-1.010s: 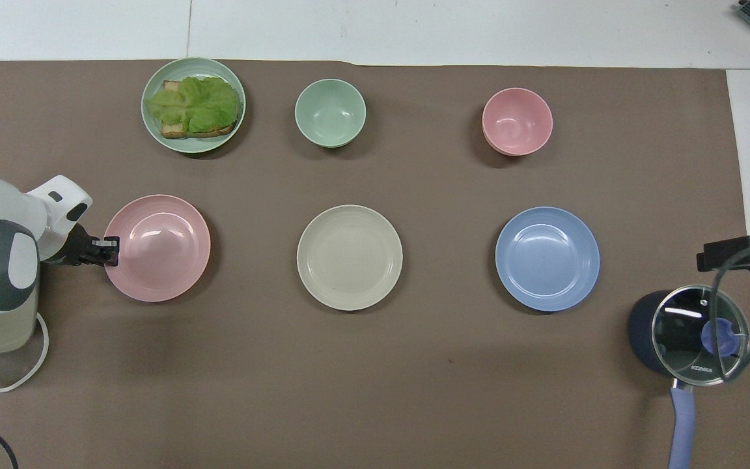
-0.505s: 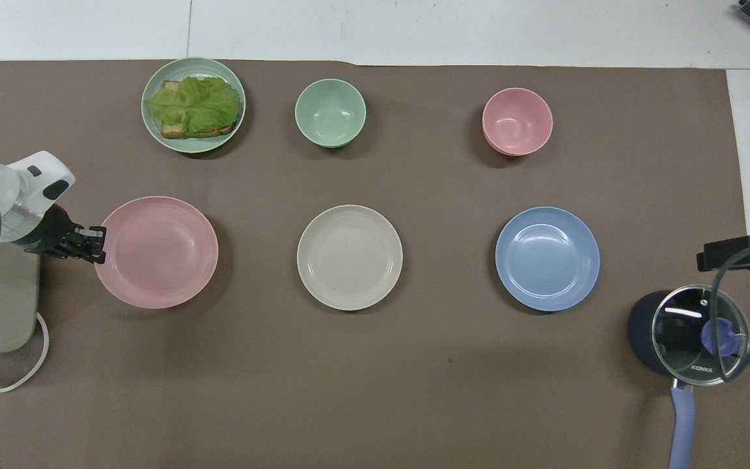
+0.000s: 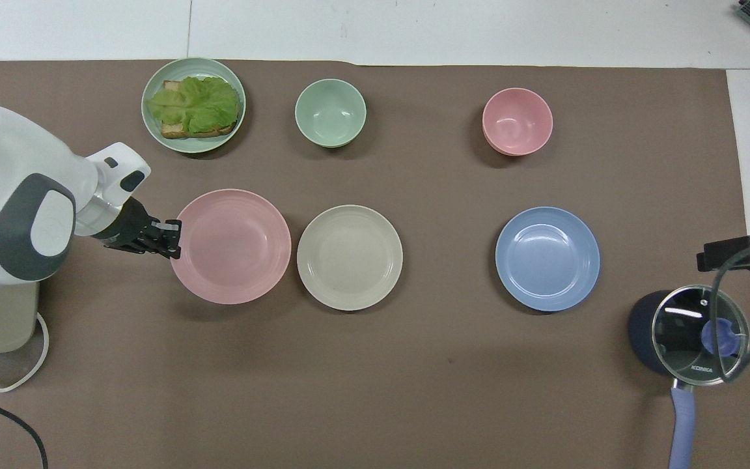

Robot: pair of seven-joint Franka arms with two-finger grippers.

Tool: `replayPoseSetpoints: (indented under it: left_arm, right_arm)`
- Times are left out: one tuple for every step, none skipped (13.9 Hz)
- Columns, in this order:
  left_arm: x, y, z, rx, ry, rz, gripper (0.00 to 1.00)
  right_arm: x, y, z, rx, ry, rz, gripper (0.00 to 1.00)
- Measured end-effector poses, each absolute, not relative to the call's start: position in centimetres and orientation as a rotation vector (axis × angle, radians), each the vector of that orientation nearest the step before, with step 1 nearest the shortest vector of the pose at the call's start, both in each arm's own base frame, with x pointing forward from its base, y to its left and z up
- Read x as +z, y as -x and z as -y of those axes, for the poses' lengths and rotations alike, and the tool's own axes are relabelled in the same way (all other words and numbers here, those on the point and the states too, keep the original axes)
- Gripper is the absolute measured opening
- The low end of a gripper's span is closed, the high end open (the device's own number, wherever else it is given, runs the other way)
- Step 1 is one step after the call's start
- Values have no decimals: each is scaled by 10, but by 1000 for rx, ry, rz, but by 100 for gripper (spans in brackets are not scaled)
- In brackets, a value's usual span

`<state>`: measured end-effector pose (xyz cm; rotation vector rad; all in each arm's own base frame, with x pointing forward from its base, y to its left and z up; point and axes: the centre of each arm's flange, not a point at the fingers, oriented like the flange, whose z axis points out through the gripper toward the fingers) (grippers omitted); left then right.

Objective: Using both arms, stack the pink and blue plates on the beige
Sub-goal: 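Carry the pink plate with the left gripper onto the beige plate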

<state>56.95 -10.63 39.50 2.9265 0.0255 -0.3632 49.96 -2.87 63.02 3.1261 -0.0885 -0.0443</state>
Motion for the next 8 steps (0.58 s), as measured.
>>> replayPoseSetpoints:
  left_arm:
    - [396, -567, 128, -351, -2932, -42, 5]
    - [397, -565, 149, -332, -2932, -49, 5]
    - [399, -562, 167, -311, -2921, -49, 5]
    - [400, -560, 182, -296, -2907, -43, 5]
    - [401, -558, 194, -284, -2895, -32, 5]
    - [402, -556, 204, -273, -2882, -24, 5]
    - [401, -554, 212, -266, -2864, -26, 5]
    - [400, -552, 219, -263, -2845, -30, 5]
  right_arm:
    - [630, -500, 29, -44, -3126, 88, 100]
    - [630, -500, 29, -44, -3126, 89, 100]
    - [630, -499, 29, -45, -3126, 91, 100]
    - [630, -499, 31, -45, -3126, 96, 100]
    - [630, -499, 34, -45, -3127, 103, 100]
    - [630, -499, 35, -45, -3127, 107, 100]
    - [630, -499, 35, -46, -3127, 106, 100]
    - [630, -499, 34, -46, -3127, 104, 100]
